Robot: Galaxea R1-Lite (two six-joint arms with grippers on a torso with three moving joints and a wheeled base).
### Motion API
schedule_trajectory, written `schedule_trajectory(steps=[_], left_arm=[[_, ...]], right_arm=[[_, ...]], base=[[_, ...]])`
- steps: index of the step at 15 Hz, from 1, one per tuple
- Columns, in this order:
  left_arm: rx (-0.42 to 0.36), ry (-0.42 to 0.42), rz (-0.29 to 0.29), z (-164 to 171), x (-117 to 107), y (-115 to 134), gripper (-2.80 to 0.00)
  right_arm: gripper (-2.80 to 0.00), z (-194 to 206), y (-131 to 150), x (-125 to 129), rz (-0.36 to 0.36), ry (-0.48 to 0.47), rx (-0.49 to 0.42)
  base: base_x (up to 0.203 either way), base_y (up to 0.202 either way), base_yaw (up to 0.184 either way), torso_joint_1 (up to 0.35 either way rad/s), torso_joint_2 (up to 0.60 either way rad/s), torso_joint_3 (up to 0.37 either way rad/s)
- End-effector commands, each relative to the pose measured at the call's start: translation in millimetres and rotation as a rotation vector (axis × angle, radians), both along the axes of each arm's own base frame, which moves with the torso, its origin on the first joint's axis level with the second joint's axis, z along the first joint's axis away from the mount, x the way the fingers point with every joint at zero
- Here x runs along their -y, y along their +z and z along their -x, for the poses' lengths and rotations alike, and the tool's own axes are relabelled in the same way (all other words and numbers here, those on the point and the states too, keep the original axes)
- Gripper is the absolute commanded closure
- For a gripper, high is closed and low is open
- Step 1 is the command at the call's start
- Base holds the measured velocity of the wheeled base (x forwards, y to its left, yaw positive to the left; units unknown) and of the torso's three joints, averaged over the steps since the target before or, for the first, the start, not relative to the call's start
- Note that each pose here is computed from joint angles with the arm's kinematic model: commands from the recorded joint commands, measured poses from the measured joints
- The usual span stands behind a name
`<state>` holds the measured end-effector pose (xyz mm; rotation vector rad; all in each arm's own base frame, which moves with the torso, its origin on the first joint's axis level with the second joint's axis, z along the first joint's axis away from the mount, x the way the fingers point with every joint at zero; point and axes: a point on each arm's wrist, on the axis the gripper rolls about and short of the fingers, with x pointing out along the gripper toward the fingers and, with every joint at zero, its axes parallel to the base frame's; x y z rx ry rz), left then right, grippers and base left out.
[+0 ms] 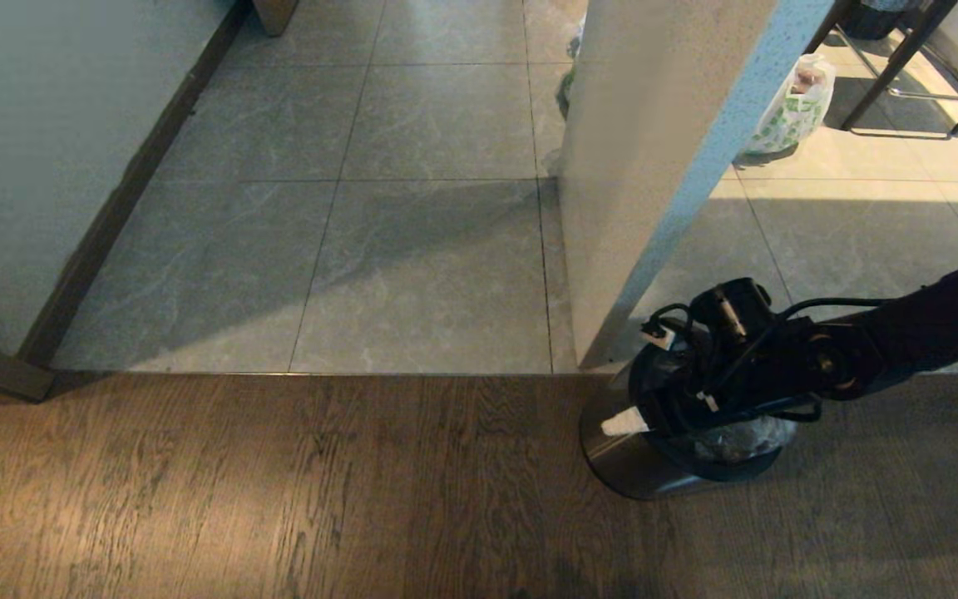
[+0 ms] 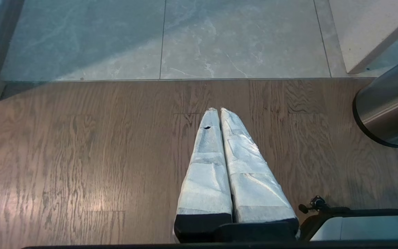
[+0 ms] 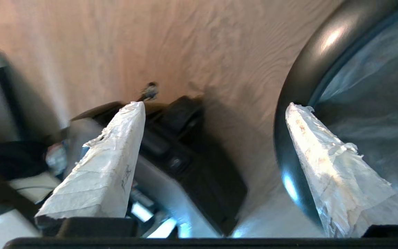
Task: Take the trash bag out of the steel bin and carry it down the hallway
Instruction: Place the outer trash can on the ground
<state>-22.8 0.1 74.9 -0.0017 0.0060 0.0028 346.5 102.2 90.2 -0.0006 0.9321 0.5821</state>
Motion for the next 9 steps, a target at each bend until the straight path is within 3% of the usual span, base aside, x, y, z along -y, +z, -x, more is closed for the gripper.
schedule_trajectory(steps=[1,6,9], left_arm=[[0.000,0.000,0.000,0,0,0,0.00],[0.000,0.000,0.000,0,0,0,0.00],[0.000,0.000,0.000,0,0,0,0.00]], right_arm=[[-2.80,-7,-8,-1,0.024,-0.012,-0.006],[-2.80,-5,7,5,0.044,0.021,0.058],[-2.80,4,15,11,0.050,0.013,0.034]], base=[[0.000,0.000,0.000,0.000,0.00,0.000],[0.000,0.000,0.000,0.000,0.00,0.000],[0.000,0.000,0.000,0.000,0.00,0.000]])
